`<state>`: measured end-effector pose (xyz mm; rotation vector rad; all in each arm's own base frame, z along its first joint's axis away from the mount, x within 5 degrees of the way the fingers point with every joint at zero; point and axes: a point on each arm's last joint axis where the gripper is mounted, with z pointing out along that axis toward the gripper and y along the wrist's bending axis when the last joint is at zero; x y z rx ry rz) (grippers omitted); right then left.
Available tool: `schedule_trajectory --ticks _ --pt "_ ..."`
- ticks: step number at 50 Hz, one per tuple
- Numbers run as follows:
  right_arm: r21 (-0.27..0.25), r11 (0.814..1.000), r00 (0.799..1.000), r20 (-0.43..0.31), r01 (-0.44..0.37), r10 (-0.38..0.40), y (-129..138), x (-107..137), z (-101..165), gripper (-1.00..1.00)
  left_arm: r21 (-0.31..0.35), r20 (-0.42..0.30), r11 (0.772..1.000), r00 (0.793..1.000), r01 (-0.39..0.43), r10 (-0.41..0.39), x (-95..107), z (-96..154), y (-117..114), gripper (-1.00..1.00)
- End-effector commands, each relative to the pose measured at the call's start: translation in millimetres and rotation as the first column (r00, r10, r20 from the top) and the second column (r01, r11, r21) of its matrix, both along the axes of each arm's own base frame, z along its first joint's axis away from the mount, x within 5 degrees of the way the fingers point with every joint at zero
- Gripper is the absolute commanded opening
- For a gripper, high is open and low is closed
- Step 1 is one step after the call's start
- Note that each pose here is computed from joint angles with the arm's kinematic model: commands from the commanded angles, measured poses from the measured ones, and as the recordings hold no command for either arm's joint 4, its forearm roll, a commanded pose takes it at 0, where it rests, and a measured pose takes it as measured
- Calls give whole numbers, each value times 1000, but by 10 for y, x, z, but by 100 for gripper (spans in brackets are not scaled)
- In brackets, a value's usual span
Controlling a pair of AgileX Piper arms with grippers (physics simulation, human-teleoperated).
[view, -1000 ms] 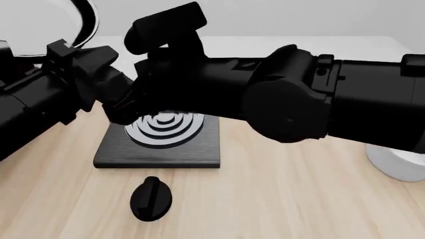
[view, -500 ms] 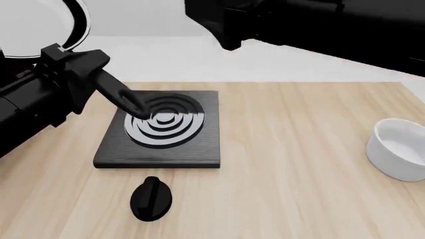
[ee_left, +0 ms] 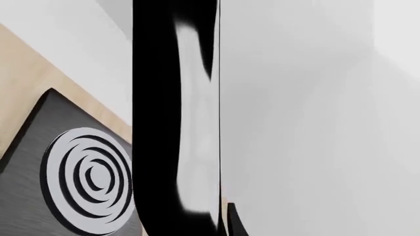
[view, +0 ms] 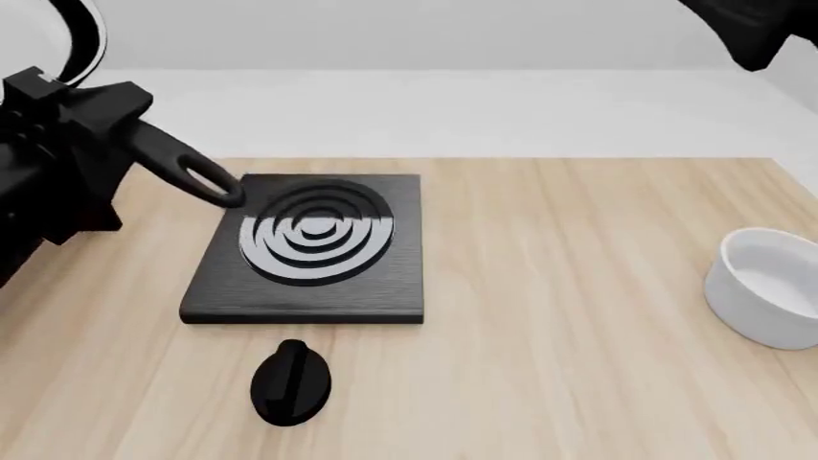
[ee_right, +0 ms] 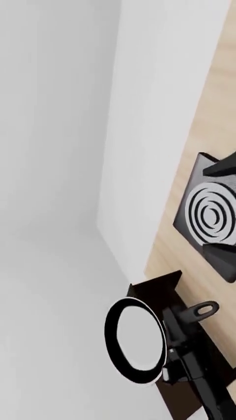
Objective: Put the frying pan on the cabinet shelf.
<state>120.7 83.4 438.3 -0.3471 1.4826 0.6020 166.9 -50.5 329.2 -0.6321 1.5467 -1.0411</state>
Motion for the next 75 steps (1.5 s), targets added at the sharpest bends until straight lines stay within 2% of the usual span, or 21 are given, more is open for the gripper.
schedule_trajectory --ticks 1,9,17,19,26,29,31,46,53,55,56,58,75 --pt "23 998 998 6 57 -57 -202 -167 -79 100 91 73 993 995 -72 65 -33 129 143 -100" --pt "43 997 998 10 63 -64 -238 -210 -122 100 64 66 993 993 -99 95 16 158 184 -100" --pt "39 997 998 11 61 -61 -260 -251 -115 100 32 66 992 991 -119 117 82 184 210 -100" --pt "38 997 998 11 61 -61 -266 -262 -115 100 -4 61 993 991 -121 121 103 153 214 -100" --pt "45 997 998 7 63 -63 -283 -285 -152 100 -13 65 988 986 -156 157 196 202 267 -100" --pt "49 997 998 1 57 -57 -271 -275 -198 100 -83 45 980 982 -180 184 257 128 315 -100" --pt "50 997 998 4 57 -57 -269 -274 -220 100 -102 37 975 978 -199 204 321 68 350 -100" --pt "53 997 999 0 50 -51 -255 -262 -255 100 -97 29 952 955 -290 294 599 127 539 -100" --pt "56 997 998 -12 54 -53 -249 -245 -310 100 -158 14 940 951 -303 309 668 63 584 -100" --pt "135 991 999 -50 21 -15 -225 -263 -332 100 -162 12 934 946 -319 325 696 49 624 -100" --pt "132 991 999 -50 20 -14 -220 -259 -327 100 -162 8 933 945 -322 328 704 44 632 -100" --pt "92 995 999 -32 31 -28 -218 -238 -304 100 -162 8 930 942 -329 334 714 41 649 -100" --pt "93 995 999 -50 26 -21 -190 -208 -367 100 -176 1 901 915 -396 403 798 6 840 -100"
